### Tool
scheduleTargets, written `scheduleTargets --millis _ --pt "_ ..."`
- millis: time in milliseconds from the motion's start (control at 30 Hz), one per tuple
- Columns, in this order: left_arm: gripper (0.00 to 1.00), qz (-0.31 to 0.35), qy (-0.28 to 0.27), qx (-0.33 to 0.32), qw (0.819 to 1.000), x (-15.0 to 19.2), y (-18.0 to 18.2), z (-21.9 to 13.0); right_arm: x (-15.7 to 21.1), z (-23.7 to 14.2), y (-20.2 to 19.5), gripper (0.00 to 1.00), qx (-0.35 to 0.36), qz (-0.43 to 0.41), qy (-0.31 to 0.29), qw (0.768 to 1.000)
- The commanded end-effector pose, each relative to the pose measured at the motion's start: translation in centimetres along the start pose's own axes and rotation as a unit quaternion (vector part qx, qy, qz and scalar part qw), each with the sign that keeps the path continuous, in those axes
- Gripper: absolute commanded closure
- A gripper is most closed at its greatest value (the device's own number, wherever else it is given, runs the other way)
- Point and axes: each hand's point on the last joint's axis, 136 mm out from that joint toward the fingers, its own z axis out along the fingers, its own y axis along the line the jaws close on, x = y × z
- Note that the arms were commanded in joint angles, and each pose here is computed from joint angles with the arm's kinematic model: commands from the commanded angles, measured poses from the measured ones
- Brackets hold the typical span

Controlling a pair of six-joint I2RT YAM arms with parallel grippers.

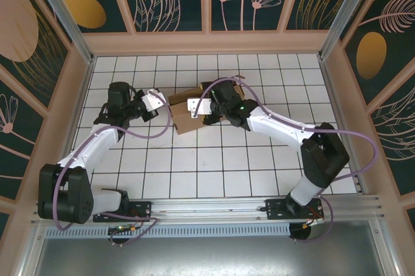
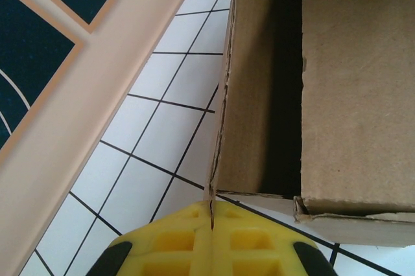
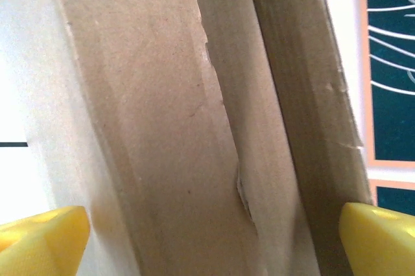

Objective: Fold the paper box

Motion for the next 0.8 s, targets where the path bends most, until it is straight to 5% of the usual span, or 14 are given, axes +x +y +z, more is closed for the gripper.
scheduleTargets --millis 0,467,767 --pt "1.0 0.003 -0.012 0.027 1.0 -0.4 -0.7 0.2 -0.4 -1.1 -1.8 0.01 0.055 -0.031 -0.012 0.998" --pt "1.0 -0.005 -0.005 0.031 0.999 -0.2 -0.5 0.4 -0.7 -2.6 -3.0 0.02 0.164 -0.104 -0.031 0.981" --pt "1.0 0.022 0.002 0.031 0.999 0.0 -1.0 0.2 -1.1 -2.3 -4.1 0.03 0.124 -0.066 -0.042 0.989"
